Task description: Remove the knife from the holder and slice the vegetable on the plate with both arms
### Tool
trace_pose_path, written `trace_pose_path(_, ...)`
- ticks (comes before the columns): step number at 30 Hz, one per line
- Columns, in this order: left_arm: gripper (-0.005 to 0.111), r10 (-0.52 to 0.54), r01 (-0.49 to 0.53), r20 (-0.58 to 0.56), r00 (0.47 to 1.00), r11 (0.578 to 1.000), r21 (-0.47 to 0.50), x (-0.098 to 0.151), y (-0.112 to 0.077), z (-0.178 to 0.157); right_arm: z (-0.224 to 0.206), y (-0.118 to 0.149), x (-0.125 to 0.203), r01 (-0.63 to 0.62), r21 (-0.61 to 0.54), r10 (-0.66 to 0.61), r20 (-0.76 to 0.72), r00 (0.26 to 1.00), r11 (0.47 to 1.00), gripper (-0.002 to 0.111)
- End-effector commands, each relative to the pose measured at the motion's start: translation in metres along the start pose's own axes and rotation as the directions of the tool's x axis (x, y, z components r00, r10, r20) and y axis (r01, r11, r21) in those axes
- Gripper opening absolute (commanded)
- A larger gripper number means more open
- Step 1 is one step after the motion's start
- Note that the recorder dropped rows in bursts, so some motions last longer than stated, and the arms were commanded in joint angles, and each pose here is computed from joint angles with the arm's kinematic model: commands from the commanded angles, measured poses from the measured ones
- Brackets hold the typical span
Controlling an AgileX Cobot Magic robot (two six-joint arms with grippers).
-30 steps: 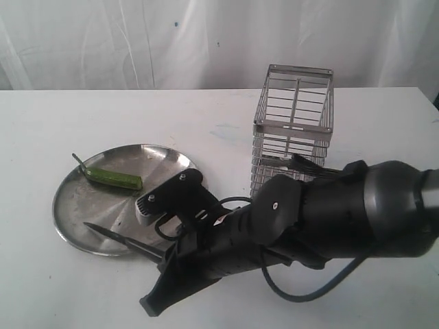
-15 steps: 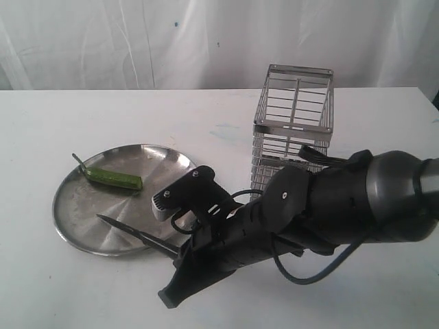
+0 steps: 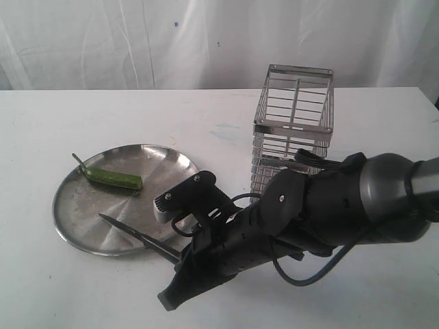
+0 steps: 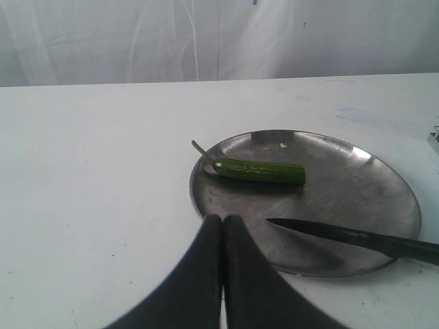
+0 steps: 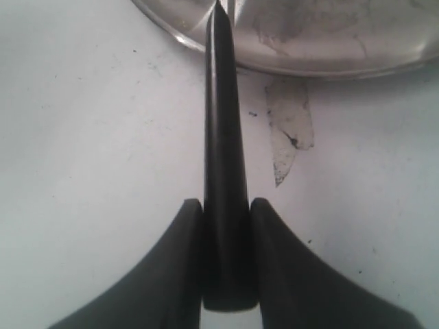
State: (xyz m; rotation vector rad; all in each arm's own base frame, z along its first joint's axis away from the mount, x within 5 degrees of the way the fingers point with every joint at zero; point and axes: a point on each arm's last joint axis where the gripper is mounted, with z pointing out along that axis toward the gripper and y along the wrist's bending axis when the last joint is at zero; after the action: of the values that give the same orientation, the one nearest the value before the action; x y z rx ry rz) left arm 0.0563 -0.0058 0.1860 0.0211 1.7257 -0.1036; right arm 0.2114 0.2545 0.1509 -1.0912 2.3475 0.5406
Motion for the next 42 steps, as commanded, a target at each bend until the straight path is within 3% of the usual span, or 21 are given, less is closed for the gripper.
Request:
trace_pose_path(1,0.000,-0.009,0.009,0.003,1.000,1.000,0.009,0.001,0.000,0.000,-0.001,-0.001,0.001,-0.030,-0.003,0.030,-0.003,1.000,1.000,0.000)
trace_pose_path(8,0.000,-0.009,0.009,0.003,1.000,1.000,0.009,0.001,0.000,0.000,-0.023,-0.001,-0.014,-0.093,0.029,0.090,0.107,0.990,0.995,0.000)
trace_pose_path(21,0.000,-0.009,0.009,0.003,1.000,1.000,0.009,0.001,0.000,0.000,-0.074,0.007,-0.035,-0.180,-0.011,0.176,0.274,0.945,0.984,0.000)
trace_pose_path(31,0.000,-0.015,0.015,0.027,1.000,1.000,0.007,-0.001,0.000,0.000,-0.065,0.001,-0.012,-0.286,0.019,0.273,0.243,0.931,0.958,0.000)
trace_pose_path(34,0.000,-0.308,0.306,0.079,0.948,0.951,0.041,-0.007,-0.001,0.000,-0.064,0.001,-0.009,-0.326,0.011,0.315,0.232,0.920,0.945,0.000)
trace_pose_path(37,0.000,-0.379,0.375,0.145,0.914,0.925,0.058,-0.013,0.000,-0.001,-0.064,0.000,-0.009,-0.327,0.016,0.314,0.239,0.919,0.945,0.000)
trace_pose_path(42,0.000,-0.543,0.536,0.138,0.828,0.840,0.086,-0.013,0.001,-0.001,-0.064,-0.001,-0.010,-0.330,0.028,0.312,0.259,0.914,0.944,0.000)
